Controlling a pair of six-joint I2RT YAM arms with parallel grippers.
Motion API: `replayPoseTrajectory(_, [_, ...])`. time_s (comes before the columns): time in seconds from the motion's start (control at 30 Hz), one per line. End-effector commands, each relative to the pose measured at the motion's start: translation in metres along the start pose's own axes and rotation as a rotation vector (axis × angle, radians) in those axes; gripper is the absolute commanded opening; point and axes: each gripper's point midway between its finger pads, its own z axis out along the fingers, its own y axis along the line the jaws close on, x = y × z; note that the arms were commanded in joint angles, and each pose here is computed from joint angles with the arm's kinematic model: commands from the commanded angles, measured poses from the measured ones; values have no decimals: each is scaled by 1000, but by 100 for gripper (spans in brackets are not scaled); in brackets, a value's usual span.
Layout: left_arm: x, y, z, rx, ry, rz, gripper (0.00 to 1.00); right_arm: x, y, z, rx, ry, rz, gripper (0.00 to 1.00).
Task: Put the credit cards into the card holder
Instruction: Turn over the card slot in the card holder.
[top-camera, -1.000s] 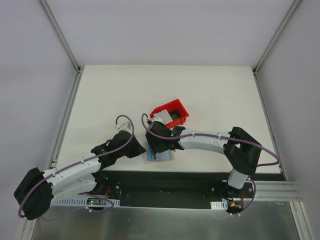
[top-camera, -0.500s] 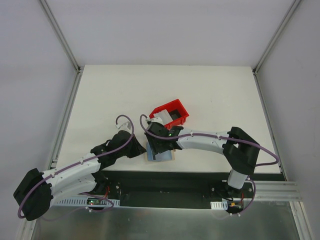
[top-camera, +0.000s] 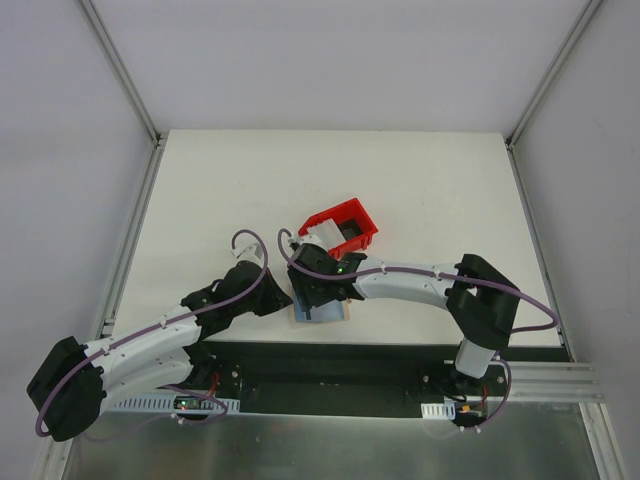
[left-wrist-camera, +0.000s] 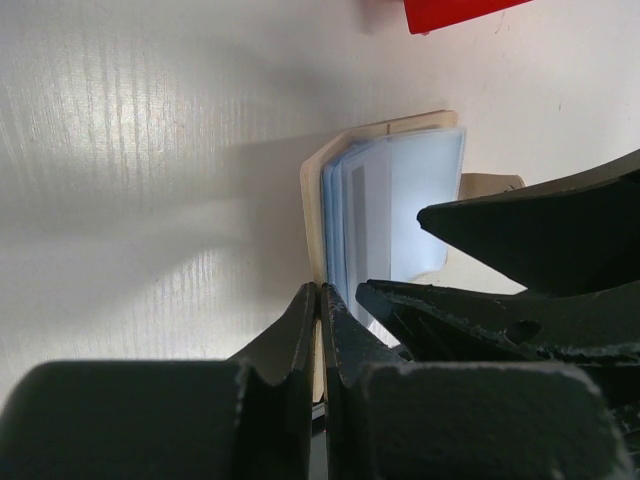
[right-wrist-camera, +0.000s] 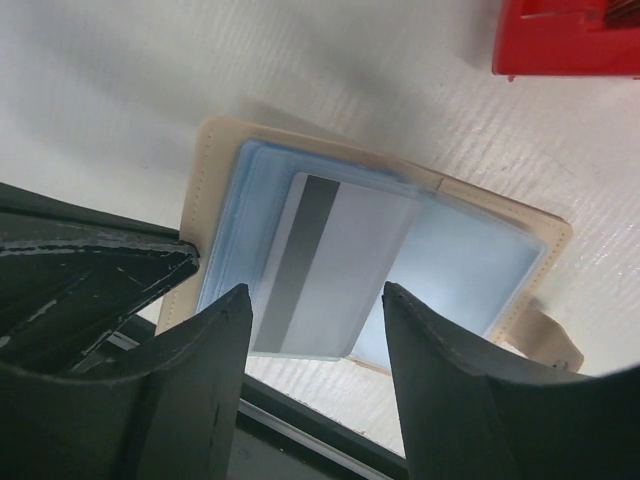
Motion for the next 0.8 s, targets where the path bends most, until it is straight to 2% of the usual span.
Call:
replayPoseTrajectory(0.0, [-7, -17, -4, 45, -20, 11, 0, -12, 19, -6, -70, -24, 7, 58])
replayPoseTrajectory(0.37, [-9, -19, -5, 54, -23, 12, 0, -1, 13, 6, -35, 15, -6, 59])
replayPoseTrajectory(0.77, [-9, -22, -5, 61, -23, 10, 0, -1, 16, 5, 18, 19, -45, 69])
